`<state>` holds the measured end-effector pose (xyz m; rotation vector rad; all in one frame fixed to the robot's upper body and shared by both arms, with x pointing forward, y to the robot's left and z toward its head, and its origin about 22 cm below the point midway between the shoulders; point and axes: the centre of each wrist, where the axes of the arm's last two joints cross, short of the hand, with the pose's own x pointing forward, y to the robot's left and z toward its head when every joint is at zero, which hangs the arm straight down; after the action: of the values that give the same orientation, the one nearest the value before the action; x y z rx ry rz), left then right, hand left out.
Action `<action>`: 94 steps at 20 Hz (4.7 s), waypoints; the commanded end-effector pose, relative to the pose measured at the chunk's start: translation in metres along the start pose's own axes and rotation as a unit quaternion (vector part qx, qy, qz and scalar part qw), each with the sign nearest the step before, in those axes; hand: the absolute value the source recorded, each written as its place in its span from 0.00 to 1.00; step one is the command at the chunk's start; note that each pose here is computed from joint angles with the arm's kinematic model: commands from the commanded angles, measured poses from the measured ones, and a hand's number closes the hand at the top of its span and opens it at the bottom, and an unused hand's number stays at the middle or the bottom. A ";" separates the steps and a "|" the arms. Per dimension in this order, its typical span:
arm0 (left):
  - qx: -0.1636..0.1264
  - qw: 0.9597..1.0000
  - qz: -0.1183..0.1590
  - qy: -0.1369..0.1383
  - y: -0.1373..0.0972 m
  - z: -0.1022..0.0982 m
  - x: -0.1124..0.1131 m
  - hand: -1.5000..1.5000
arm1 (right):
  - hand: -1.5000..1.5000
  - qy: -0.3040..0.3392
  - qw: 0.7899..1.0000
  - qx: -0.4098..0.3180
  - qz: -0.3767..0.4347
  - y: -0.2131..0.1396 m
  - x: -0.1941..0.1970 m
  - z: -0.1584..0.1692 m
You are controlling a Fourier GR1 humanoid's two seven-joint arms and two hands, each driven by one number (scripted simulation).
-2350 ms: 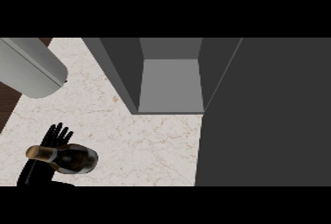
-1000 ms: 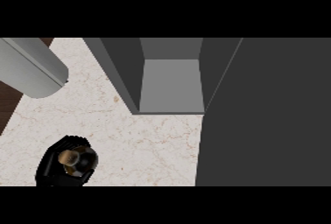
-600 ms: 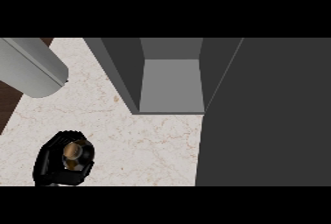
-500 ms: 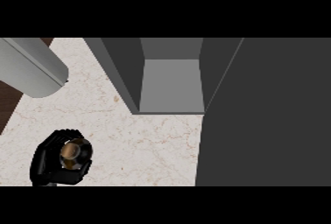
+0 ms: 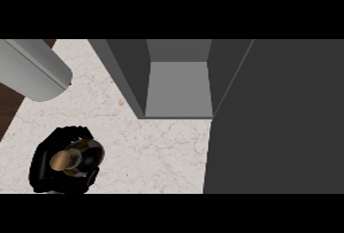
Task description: Pick up the wine, place it into the cabinet and close the cabinet
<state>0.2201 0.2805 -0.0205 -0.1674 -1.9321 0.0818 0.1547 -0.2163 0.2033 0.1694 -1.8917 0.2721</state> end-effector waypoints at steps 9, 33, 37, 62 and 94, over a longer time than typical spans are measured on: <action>-0.039 0.999 0.002 0.016 -0.083 -0.036 0.078 1.00 | 0.00 -0.017 1.000 0.006 -0.018 -0.006 0.004 0.025; -0.039 0.999 0.016 0.013 -0.229 -0.100 0.079 1.00 | 0.00 -0.021 0.999 0.024 -0.033 -0.009 0.011 0.020; -0.024 1.000 0.013 0.016 -0.229 -0.106 0.092 1.00 | 0.00 -0.018 0.999 0.020 -0.021 -0.010 0.018 0.014; 0.019 0.999 -0.043 0.019 -0.214 -0.115 0.001 1.00 | 0.00 -0.023 1.000 0.019 -0.005 -0.011 0.016 0.020; 0.053 0.996 -0.061 0.048 -0.185 -0.172 -0.039 1.00 | 0.00 -0.016 0.999 0.024 -0.021 0.002 0.018 0.021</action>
<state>0.3725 0.0861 0.0327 0.0076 -1.8513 0.1083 0.1631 -0.2207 0.2001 0.2069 -1.8714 0.2810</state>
